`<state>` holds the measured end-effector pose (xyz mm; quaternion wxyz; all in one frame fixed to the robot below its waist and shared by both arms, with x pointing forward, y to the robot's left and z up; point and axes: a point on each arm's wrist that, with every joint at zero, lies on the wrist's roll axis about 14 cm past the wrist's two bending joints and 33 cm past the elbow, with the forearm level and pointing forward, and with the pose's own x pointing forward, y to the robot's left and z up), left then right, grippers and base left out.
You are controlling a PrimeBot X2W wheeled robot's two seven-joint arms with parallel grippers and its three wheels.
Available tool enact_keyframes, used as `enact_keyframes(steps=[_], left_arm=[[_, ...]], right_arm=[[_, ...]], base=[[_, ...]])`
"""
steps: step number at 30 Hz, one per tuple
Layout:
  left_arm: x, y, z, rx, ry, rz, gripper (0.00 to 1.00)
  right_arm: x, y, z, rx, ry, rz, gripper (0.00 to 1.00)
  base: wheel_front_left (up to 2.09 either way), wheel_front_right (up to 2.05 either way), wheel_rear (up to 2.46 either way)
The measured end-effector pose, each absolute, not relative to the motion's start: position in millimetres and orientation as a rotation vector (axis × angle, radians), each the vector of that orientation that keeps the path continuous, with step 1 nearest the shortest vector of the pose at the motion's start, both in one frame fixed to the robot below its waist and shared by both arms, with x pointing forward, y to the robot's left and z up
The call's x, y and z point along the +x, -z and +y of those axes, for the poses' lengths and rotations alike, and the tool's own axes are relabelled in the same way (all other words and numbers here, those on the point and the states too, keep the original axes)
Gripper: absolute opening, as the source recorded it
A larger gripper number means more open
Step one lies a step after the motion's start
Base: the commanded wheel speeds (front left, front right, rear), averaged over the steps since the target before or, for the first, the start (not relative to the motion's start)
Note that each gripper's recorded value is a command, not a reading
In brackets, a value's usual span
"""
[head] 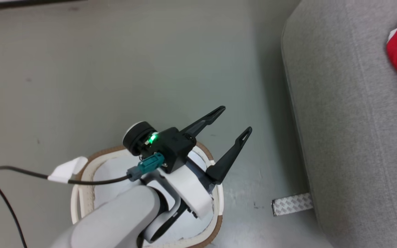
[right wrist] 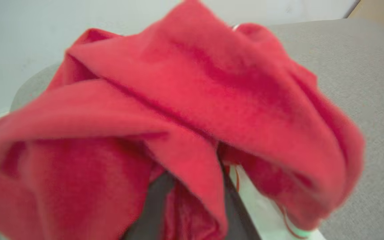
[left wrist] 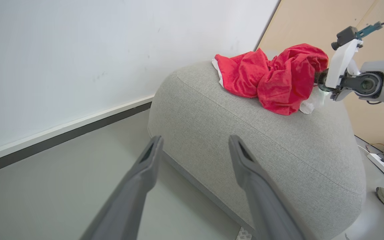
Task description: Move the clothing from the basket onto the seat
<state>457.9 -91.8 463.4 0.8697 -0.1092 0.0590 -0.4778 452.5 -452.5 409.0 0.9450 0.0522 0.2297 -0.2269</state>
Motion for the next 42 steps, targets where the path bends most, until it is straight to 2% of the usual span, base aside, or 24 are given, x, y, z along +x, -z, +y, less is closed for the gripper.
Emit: enact_keyframes(steps=[6,12,19,24,28,33,36,42], left_arm=[[446.4,-484.5,-88.8,-0.231,0.978,0.09,1.0],[431.3,-511.9,-77.2,-0.228,0.928,0.042,1.0],[417.0,-554.9,-53.6,-0.196,0.85,-0.057,1.0],[418.1,-588.3,-16.8,-0.194,0.717,-0.145,1.0],[419.6,-609.9,20.8,-0.203,0.581,-0.209,1.0],[417.9,-624.4,65.7,-0.206,0.427,-0.266,1.0],[412.1,-615.4,81.4,-0.205,0.381,-0.245,1.0],[405.7,-585.8,116.4,-0.211,0.243,-0.172,1.0]], right_arm=[[445.6,-439.4,-446.6,0.053,0.402,0.444,1.0],[416.3,-476.2,-450.3,-0.062,0.334,0.485,1.0],[405.7,-555.6,-435.9,-0.1,0.245,0.309,1.0],[409.3,-604.2,-389.6,-0.11,0.111,0.146,1.0],[412.8,-639.1,-346.8,-0.058,0.025,-0.043,1.0],[413.6,-629.5,-277.4,0.035,-0.109,-0.122,1.0],[410.3,-632.9,-262.0,0.08,-0.122,-0.192,1.0],[394.7,-609.0,-225.3,0.167,-0.149,-0.22,1.0]], base=[[0.0,0.0,0.0],[0.0,0.0,0.0],[0.0,0.0,0.0],[0.0,0.0,0.0],[0.0,0.0,0.0],[0.0,0.0,0.0],[0.0,0.0,0.0],[0.0,0.0,0.0]])
